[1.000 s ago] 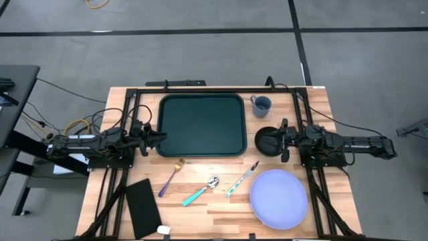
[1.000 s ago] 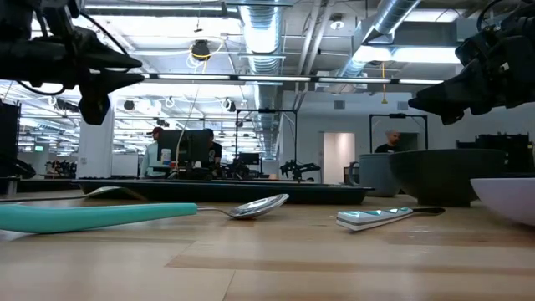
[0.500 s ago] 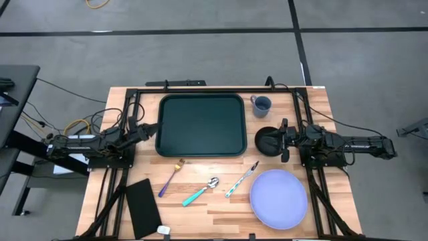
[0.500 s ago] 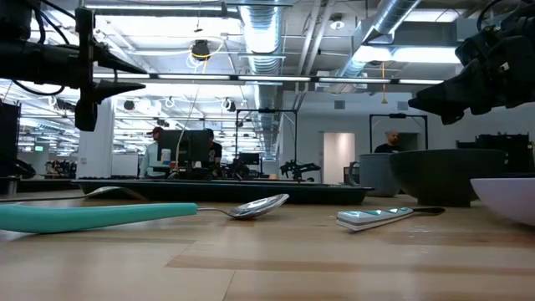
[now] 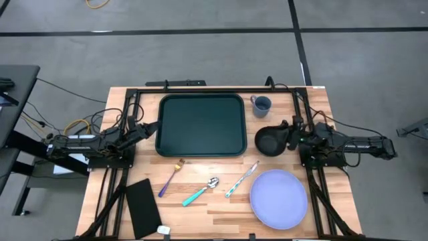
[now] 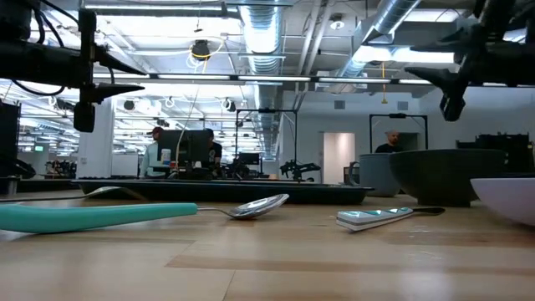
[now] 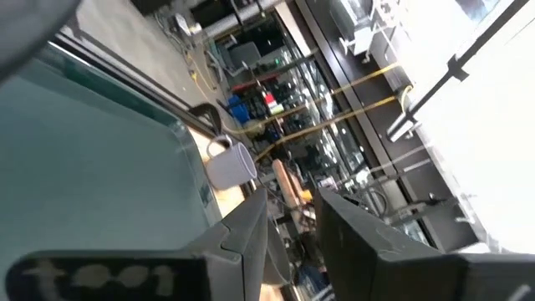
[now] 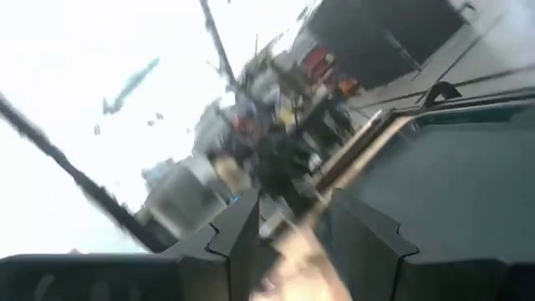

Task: Set up tray
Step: Put the mug on the serving tray

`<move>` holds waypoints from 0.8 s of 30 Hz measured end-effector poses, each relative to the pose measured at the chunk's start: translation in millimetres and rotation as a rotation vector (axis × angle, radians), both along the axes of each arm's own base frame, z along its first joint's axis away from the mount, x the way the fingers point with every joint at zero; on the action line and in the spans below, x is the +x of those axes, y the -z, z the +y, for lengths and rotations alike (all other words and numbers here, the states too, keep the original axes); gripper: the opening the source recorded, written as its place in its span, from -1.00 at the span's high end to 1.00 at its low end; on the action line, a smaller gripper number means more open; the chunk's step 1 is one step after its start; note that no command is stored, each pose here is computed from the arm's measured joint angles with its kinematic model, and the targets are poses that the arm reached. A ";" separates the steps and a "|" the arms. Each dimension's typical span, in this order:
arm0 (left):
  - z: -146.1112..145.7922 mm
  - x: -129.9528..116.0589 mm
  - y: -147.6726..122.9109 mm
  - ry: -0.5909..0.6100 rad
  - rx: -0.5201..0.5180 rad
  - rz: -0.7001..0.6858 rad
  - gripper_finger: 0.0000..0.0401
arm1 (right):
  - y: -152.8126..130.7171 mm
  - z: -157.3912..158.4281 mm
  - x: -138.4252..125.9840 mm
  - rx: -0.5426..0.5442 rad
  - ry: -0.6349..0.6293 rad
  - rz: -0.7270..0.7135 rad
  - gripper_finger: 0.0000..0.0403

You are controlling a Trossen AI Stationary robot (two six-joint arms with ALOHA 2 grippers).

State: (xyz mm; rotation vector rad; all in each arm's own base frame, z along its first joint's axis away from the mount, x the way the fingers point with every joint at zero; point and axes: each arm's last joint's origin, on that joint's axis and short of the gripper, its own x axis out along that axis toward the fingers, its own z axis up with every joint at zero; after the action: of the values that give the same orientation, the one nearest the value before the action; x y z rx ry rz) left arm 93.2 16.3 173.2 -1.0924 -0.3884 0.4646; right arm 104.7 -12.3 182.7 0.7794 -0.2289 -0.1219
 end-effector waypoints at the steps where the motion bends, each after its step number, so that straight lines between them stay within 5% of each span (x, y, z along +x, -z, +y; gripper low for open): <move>1: 0.3 -0.2 0.0 -0.011 -0.001 -0.001 0.54 | -1.3 -0.5 -0.3 0.049 0.009 -0.024 0.31; 11: 1.8 -1.3 0.0 -0.078 0.009 0.009 0.54 | -4.6 -5.8 -2.7 0.245 0.166 -0.120 0.31; 18: 1.8 -1.3 0.0 -0.079 0.019 0.017 0.54 | -21.9 -3.6 -1.0 0.118 0.110 -0.049 0.31; 24: 1.2 -1.2 -2.1 -0.056 0.072 0.045 0.54 | -59.0 -4.7 11.2 -0.004 0.131 0.176 0.31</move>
State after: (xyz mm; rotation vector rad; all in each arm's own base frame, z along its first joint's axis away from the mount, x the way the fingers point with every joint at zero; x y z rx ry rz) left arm 92.0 17.5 175.3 -1.0020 -0.3936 0.5199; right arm 115.9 -16.9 241.7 0.7453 -0.1132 -0.3121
